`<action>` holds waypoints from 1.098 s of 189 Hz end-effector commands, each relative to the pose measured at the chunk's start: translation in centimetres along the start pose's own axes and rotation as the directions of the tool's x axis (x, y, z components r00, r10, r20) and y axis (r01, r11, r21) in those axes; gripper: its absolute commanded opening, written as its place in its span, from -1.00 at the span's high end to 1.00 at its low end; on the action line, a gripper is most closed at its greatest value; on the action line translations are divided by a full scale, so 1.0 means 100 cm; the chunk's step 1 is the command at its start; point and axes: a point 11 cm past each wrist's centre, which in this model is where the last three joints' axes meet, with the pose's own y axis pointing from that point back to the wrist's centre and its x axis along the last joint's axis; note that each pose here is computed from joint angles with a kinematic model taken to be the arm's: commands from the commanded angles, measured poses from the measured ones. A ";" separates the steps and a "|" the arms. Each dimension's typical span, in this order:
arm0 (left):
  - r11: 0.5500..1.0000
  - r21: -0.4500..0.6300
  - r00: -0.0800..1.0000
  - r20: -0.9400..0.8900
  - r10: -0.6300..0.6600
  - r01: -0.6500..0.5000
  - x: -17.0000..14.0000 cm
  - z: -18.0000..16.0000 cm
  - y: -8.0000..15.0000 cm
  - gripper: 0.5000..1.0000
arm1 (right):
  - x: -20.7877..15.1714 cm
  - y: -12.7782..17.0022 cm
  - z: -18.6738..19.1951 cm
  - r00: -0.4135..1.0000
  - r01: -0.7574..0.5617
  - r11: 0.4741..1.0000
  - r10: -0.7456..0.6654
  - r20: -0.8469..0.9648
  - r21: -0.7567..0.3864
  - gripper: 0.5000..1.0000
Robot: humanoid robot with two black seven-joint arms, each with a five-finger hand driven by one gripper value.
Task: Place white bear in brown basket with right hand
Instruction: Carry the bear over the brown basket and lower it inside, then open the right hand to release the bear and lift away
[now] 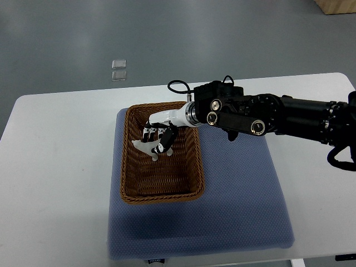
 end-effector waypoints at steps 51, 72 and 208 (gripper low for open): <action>1.000 0.000 1.000 0.000 0.000 0.000 0.000 0.000 0.000 -1.00 | -0.003 -0.003 0.011 0.999 -0.028 1.000 0.028 0.027 -0.015 0.82; 1.000 0.000 1.000 0.000 0.000 0.000 0.000 0.000 0.000 -1.00 | -0.004 -0.004 0.011 0.999 -0.025 1.000 0.025 0.030 -0.014 0.25; 1.000 0.000 1.000 0.000 0.000 0.000 0.000 0.000 0.000 -1.00 | 0.123 0.097 0.044 0.830 -0.430 0.899 0.354 0.432 0.089 -0.58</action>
